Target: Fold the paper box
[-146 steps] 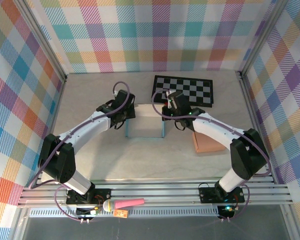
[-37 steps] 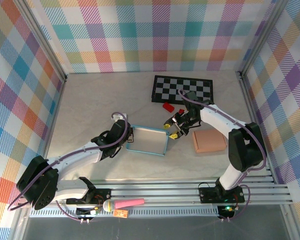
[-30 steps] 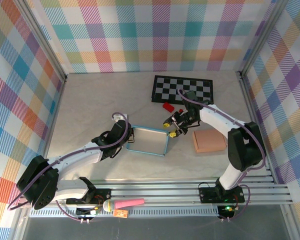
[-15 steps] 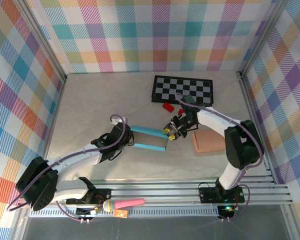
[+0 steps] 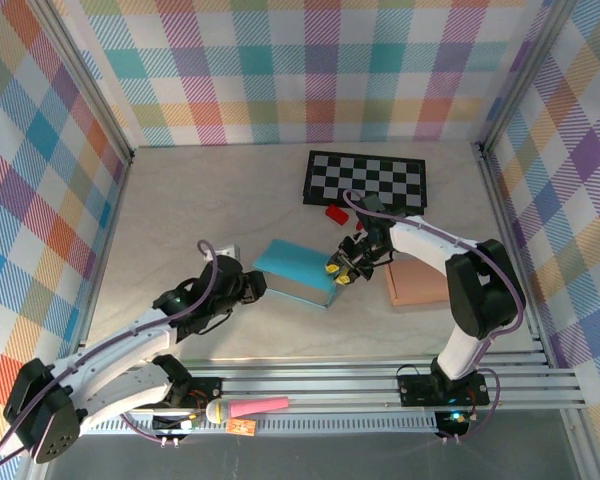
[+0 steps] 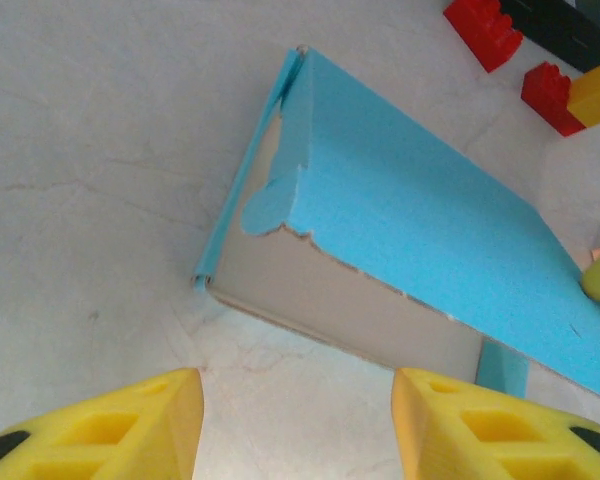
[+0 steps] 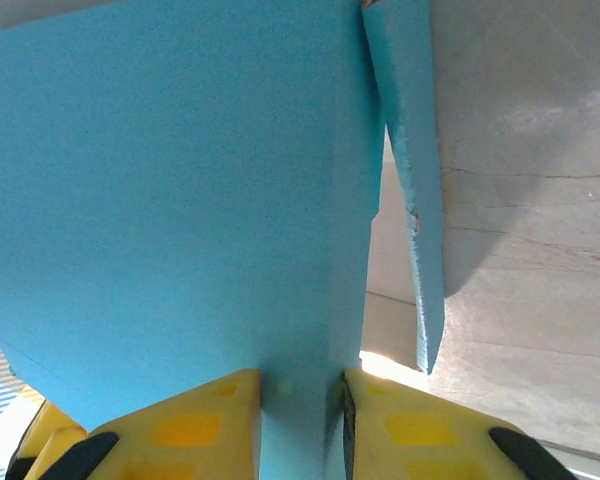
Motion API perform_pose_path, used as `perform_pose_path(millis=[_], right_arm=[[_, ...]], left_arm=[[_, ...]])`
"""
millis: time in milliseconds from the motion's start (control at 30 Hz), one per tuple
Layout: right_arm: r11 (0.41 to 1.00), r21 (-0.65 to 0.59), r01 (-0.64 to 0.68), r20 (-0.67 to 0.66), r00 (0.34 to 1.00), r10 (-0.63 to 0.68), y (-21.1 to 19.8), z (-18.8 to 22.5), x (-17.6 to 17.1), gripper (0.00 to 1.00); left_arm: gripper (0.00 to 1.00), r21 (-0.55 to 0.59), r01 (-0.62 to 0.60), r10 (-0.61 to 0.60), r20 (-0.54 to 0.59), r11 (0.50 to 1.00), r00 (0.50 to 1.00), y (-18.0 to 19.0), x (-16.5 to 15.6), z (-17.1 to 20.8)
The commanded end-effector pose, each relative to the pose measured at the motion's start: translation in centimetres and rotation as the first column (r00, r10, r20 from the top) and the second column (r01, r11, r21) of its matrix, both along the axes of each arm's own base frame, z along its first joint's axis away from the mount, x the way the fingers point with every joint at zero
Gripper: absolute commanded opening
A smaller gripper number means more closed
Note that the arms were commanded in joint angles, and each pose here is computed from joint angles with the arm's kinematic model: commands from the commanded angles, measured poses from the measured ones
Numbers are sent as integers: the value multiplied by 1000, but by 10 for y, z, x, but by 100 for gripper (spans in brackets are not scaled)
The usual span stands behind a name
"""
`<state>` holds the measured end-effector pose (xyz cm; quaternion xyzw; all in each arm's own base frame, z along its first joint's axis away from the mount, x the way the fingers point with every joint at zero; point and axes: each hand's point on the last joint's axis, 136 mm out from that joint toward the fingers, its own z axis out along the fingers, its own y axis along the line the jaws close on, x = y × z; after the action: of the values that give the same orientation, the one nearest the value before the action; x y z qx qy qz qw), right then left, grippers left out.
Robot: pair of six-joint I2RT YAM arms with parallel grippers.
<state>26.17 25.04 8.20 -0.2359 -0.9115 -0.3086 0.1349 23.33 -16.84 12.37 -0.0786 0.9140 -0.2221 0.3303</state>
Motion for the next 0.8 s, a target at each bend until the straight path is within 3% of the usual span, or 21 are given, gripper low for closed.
perform_pose_path(millis=[0, 167, 333, 533, 767], right_arm=[[999, -37, -27, -9, 1000, 26, -4, -6, -5, 27], [998, -54, -44, 8, 999, 44, -5, -5, -3, 26], [993, -87, -79, 36, 996, 82, -10, -11, -1, 26], [985, -119, -124, 56, 990, 131, -13, -18, 2, 25], [973, -164, -160, 69, 983, 173, -18, -24, 7, 23]], left_arm=[[53, -44, -39, 37, -50, 998, 998, 7, -14, 24], [53, 21, -139, 140, -105, 990, 985, 34, -12, 58], [55, -64, -131, 115, -215, 989, 970, 29, 27, 62], [51, -74, 53, -77, -364, 996, 928, -13, 71, 27], [47, -73, 105, -126, -451, 992, 884, -28, 83, -20]])
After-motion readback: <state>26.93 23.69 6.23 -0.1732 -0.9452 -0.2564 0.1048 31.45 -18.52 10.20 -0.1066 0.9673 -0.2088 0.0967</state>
